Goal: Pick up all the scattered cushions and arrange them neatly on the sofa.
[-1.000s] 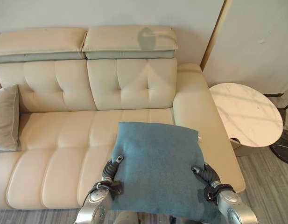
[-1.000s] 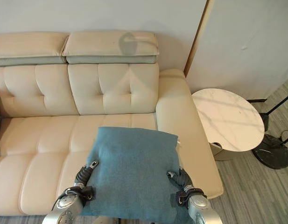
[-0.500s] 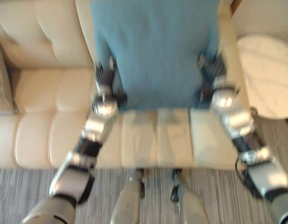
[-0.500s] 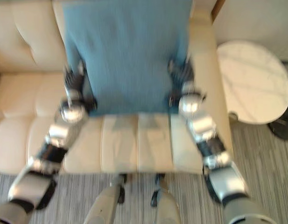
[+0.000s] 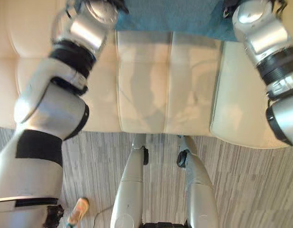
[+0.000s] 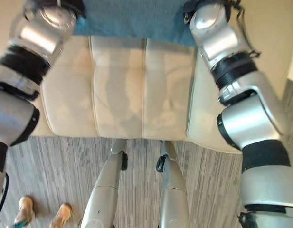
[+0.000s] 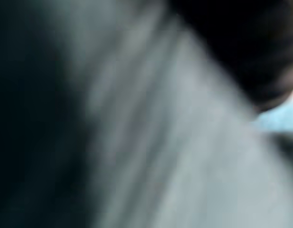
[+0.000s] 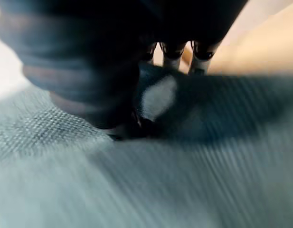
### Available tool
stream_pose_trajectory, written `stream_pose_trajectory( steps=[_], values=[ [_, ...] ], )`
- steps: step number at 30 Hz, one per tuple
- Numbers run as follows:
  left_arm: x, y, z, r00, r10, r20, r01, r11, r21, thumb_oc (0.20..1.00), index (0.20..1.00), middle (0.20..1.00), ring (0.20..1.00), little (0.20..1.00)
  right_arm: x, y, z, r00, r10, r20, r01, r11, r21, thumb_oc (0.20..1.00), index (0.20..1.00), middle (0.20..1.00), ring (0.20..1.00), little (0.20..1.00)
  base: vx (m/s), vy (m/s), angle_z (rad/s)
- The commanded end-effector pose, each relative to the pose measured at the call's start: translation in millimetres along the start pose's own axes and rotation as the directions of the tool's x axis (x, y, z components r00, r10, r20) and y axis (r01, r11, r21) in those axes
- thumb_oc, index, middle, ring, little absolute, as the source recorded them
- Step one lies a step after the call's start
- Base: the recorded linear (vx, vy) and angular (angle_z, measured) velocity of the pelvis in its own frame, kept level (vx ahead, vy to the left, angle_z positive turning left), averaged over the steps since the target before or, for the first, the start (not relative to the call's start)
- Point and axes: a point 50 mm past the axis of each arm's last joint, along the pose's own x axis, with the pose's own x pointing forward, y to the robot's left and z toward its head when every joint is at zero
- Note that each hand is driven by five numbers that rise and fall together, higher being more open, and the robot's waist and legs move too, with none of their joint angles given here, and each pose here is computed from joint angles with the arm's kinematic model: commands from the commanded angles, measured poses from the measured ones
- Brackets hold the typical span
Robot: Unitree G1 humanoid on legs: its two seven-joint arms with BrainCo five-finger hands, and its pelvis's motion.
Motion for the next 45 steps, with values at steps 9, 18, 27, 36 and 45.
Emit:
stream_pose_trajectory(
  steps=[9, 18, 27, 36, 45],
  values=[
    [22.0, 32.3, -4.0, 0.996, 0.070, 0.064, -0.080, 0.980, 0.180, 1.000, 1.000, 1.000, 1.000, 1.000, 35.7, -78.1, 28.9, 0.934, -0.266, 0.239, 0.328, 0.904, -0.274, 1.000, 1.000, 1.000, 1.000, 1.000, 0.07, 0.084, 0.05],
    [-22.9, 23.3, -95.4, 0.936, -0.095, -0.338, -0.067, 0.897, -0.438, 1.000, 1.000, 1.000, 1.000, 1.000, -3.1, -73.9, -81.1, 0.960, -0.196, -0.198, 0.189, 0.980, -0.056, 1.000, 1.000, 1.000, 1.000, 1.000, -0.01, 0.023, -0.01],
    [-131.9, 23.8, -193.5, 0.794, -0.260, -0.549, -0.203, 0.738, -0.643, 1.000, 1.000, 1.000, 1.000, 1.000, -133.7, -17.6, -187.7, 0.830, 0.138, -0.540, 0.115, 0.906, 0.408, 1.000, 1.000, 1.000, 1.000, 1.000, -0.01, 0.018, -0.06],
    [-352.8, 44.7, -251.5, 0.438, -0.475, -0.763, 0.007, 0.851, -0.525, 1.000, 1.000, 1.000, 1.000, 1.000, -355.6, -7.7, -250.9, 0.437, 0.417, -0.797, -0.046, 0.895, 0.444, 1.000, 1.000, 1.000, 1.000, 1.000, 0.04, 0.048, -0.10],
    [-517.8, 85.6, -261.3, -0.132, -0.417, -0.899, 0.282, 0.854, -0.437, 1.000, 1.000, 1.000, 1.000, 1.000, -508.0, -32.1, -258.6, -0.075, 0.374, -0.924, -0.145, 0.913, 0.381, 1.000, 1.000, 1.000, 1.000, 1.000, -0.10, 0.041, -0.18]
  ],
)
